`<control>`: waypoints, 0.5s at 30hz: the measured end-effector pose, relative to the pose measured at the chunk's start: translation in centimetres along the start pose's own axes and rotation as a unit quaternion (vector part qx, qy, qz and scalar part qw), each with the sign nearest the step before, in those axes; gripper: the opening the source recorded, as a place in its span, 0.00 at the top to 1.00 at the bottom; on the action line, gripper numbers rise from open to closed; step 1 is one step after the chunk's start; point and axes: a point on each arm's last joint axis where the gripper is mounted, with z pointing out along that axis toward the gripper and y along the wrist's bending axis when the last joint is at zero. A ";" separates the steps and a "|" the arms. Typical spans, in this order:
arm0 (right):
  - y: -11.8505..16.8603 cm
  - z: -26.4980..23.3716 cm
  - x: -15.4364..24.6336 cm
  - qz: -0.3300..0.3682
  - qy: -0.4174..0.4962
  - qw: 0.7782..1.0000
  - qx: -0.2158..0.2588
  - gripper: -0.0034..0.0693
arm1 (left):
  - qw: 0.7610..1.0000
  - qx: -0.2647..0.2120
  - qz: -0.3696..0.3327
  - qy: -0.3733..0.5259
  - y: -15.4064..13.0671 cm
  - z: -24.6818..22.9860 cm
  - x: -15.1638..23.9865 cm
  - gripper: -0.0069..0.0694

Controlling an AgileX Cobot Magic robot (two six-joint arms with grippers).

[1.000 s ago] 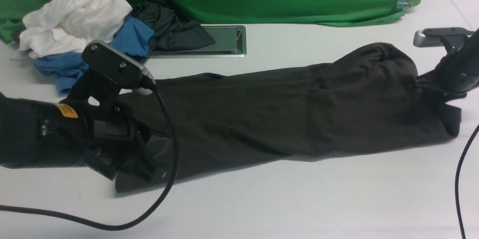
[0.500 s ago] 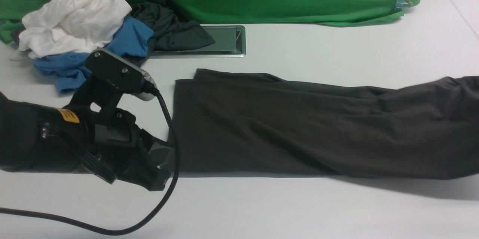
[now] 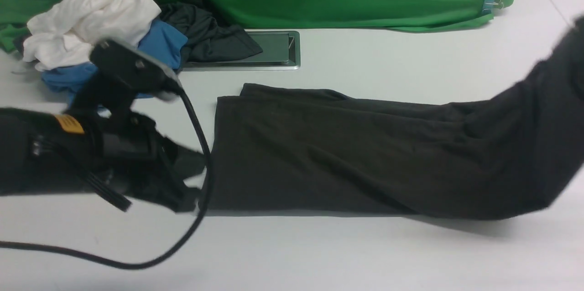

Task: Fold a long-sleeved shirt on a white desktop.
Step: 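Fold the right end of the dark garment over onto its left end with the right gripper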

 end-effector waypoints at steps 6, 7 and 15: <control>7.4 0.2 -2.1 -0.040 -0.058 0.992 -0.107 0.79 | 0.998 -0.025 0.019 -0.048 -0.2 -2.2 -0.5 0.89; 7.7 0.2 -2.1 -0.041 -0.059 0.991 -0.111 0.79 | 0.998 -0.025 0.019 -0.049 -0.2 -2.3 -0.5 0.89; 15.1 4.6 -3.4 -0.067 -0.040 0.974 -0.212 0.79 | 0.996 -0.035 0.029 -0.078 -0.6 -4.0 -0.6 0.89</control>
